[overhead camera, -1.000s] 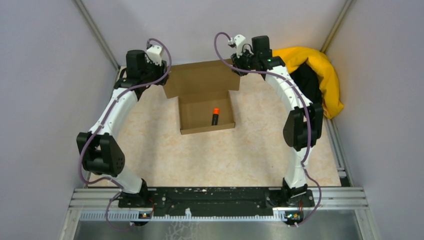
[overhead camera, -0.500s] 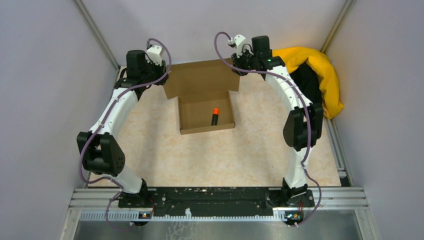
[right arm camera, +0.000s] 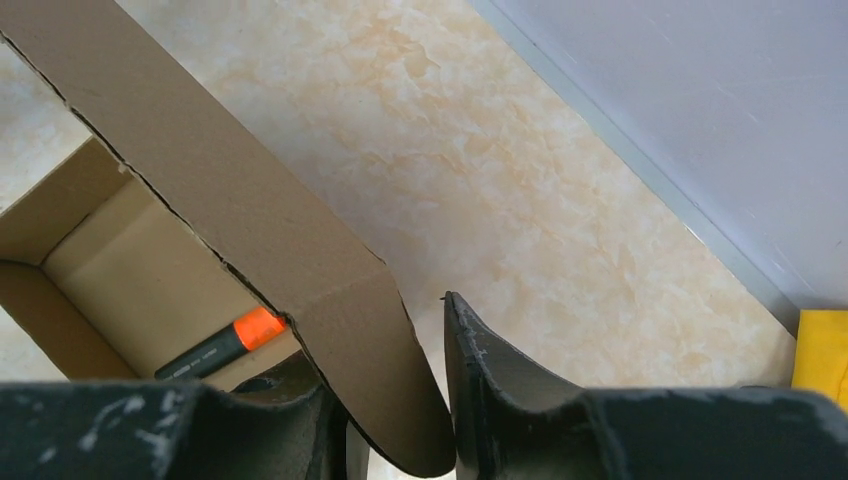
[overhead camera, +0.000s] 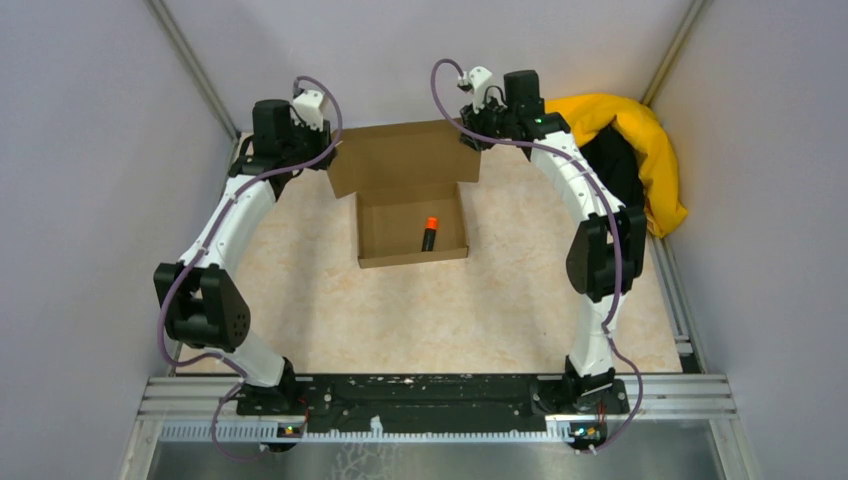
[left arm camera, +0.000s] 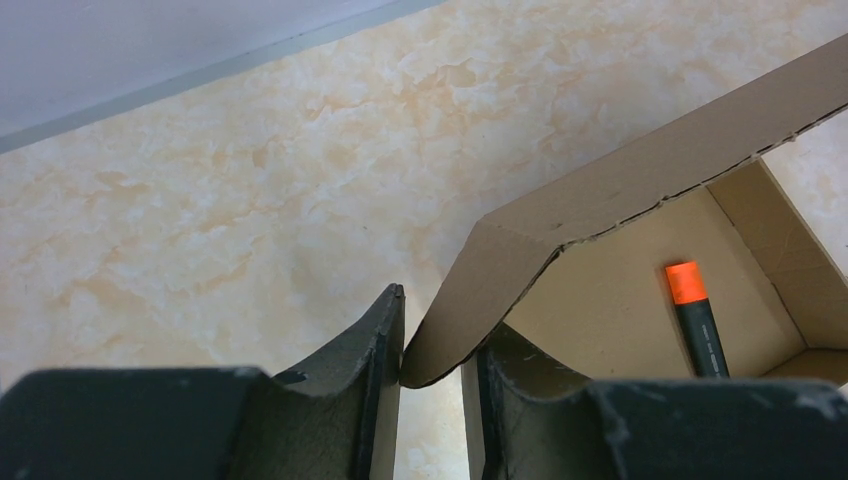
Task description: Fold the paper box
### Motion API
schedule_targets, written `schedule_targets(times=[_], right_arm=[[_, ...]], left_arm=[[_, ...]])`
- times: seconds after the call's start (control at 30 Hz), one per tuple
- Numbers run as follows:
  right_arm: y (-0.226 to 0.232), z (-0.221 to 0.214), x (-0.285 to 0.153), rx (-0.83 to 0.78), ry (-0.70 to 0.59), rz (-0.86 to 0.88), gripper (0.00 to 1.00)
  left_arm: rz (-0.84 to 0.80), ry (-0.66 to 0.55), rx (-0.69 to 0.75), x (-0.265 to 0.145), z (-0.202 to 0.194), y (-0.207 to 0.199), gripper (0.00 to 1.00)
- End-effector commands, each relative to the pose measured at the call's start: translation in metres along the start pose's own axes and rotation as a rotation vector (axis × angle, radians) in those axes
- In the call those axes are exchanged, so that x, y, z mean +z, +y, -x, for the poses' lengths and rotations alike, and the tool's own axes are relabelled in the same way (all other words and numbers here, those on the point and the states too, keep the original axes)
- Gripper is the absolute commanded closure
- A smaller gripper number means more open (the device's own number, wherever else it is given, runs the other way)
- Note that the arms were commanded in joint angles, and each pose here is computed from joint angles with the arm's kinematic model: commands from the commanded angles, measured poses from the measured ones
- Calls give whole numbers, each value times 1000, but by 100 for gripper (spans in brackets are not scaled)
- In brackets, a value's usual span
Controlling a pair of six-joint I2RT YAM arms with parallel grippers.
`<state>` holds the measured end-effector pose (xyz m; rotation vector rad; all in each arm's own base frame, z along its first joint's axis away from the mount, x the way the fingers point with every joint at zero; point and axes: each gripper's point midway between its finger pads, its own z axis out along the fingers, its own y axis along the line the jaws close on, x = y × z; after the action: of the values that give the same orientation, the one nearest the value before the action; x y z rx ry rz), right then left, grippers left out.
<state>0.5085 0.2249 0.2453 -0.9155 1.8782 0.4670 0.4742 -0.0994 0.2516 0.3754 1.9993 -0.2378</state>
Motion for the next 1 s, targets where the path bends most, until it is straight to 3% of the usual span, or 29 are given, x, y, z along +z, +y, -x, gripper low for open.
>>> schedule_targets(times=[0.0, 0.43, 0.67, 0.97], right_arm=[[-2, 35, -15, -31, -99, -9, 72], [-2, 36, -17, -27, -100, -18, 76], [-5, 33, -20, -24, -91, -44, 67], [-9, 34, -29, -44, -88, -83, 64]], left_arm=[[-15, -37, -1, 1, 16, 0, 68], [-21, -31, -15, 4, 15, -2, 74], [-26, -31, -25, 7, 16, -4, 76], [-22, -31, -26, 8, 17, -5, 77]])
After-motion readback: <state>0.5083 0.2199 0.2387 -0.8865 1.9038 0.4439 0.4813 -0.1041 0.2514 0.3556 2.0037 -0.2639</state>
